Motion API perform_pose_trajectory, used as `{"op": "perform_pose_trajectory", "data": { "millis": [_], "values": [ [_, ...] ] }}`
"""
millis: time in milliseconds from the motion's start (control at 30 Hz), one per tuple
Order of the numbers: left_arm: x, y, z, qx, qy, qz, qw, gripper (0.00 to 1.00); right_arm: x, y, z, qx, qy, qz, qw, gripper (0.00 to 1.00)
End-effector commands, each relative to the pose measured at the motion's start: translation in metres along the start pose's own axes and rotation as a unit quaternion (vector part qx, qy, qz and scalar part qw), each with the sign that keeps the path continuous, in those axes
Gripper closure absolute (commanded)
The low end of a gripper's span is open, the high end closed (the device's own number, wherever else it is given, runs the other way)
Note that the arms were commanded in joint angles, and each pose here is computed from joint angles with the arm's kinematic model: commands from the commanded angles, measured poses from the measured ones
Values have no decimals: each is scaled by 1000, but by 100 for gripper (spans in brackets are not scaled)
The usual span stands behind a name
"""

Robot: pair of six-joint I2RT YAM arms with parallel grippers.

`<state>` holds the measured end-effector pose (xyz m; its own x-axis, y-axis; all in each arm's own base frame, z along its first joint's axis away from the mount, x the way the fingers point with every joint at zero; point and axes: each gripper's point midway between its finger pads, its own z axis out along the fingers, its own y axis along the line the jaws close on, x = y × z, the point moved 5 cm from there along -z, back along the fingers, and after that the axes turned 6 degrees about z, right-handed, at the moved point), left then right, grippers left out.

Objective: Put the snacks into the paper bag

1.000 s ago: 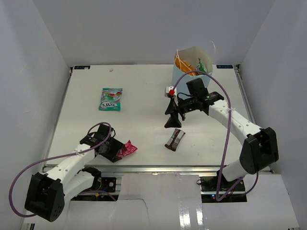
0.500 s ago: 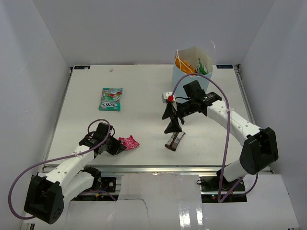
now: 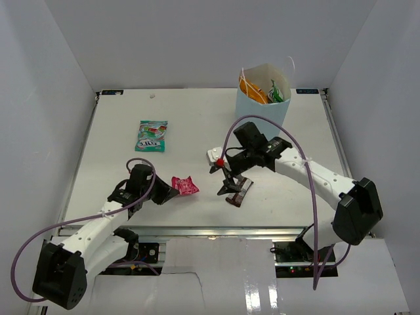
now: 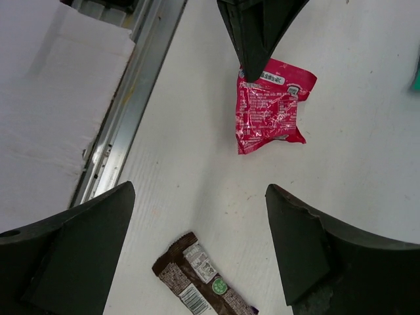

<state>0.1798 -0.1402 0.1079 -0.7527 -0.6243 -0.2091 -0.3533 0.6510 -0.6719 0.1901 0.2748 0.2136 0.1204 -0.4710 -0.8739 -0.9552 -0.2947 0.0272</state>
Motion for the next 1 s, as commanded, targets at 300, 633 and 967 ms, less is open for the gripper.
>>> {"op": "perform_pose_trajectory", "data": {
  "millis": [300, 633, 967],
  "values": [
    [-7, -75, -12, 147, 61, 3, 987, 100, -28, -42, 50, 290, 27, -107, 950, 10],
    [-10, -100, -13, 178, 100, -6, 979, 100, -21, -47, 56, 312, 63, -166, 933, 12],
    [-12, -109, -16, 184, 110, 2, 977, 100, -3, -34, 57, 232, 141, -202, 941, 12]
  ]
}}
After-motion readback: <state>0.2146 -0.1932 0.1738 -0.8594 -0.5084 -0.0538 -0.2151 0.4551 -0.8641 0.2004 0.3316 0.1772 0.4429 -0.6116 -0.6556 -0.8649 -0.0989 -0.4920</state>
